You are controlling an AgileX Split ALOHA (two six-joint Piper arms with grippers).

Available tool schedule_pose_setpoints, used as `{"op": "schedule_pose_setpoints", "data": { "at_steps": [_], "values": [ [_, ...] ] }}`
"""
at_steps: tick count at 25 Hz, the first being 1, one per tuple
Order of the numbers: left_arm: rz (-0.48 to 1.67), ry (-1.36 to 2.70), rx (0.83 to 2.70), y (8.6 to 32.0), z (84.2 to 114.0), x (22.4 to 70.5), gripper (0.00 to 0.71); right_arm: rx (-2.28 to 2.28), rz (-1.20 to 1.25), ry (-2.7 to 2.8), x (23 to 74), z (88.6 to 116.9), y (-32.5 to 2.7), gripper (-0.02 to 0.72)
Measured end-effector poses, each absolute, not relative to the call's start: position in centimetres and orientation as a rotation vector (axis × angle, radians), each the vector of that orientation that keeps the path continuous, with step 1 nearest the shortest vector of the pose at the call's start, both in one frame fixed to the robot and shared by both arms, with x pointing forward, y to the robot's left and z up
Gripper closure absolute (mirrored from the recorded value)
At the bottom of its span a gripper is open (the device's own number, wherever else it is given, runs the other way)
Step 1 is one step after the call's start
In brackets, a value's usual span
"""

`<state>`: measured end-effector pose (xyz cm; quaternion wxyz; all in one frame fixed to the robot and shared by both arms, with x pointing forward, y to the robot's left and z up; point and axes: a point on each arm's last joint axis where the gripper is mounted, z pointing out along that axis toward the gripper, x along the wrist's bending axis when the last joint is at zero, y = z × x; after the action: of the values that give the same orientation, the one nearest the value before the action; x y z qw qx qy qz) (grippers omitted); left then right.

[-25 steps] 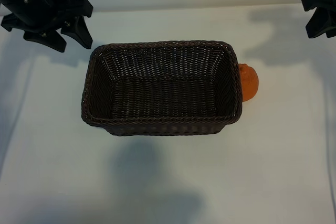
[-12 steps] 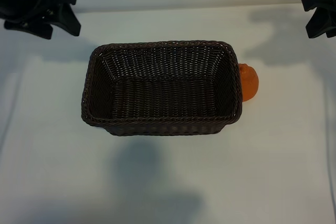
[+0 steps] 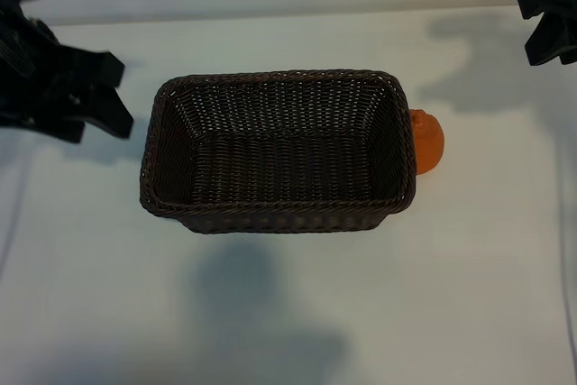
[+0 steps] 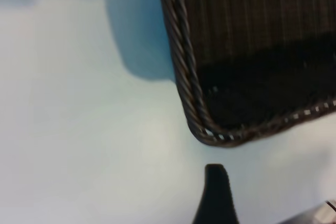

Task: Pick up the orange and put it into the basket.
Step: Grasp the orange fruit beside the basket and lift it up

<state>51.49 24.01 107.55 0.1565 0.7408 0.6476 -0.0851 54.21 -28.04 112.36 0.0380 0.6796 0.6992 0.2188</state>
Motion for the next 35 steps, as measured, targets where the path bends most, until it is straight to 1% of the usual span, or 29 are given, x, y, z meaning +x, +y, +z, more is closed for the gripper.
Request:
{"op": "schedule_pose_setpoints", "data": {
  "at_steps": [5,12,16,27,32,35],
  "values": [
    [-0.284,1.819,2.118,23.7,107.4,51.4,0.135,2.085,0.672,2.145,54.2,112.4,-28.0,0.376],
    [-0.288,1.790,2.132,23.6,107.4,51.3,0.141,2.085,0.672,2.145,54.2,112.4,-28.0,0.376],
    [-0.288,1.790,2.132,23.6,107.4,51.3,0.157,2.082,0.679,2.139,54.3,112.4,-28.0,0.376],
    [-0.283,1.770,2.147,23.6,107.4,51.3,0.228,2.084,0.790,2.066,54.9,112.7,-27.8,0.376],
    [-0.282,1.767,2.150,23.6,107.4,51.3,0.237,2.071,0.812,2.042,55.1,112.8,-27.8,0.380],
    [-0.282,1.767,2.150,23.6,107.4,51.3,0.237,2.062,0.826,2.027,55.3,112.9,-27.8,0.399]
  ]
}}
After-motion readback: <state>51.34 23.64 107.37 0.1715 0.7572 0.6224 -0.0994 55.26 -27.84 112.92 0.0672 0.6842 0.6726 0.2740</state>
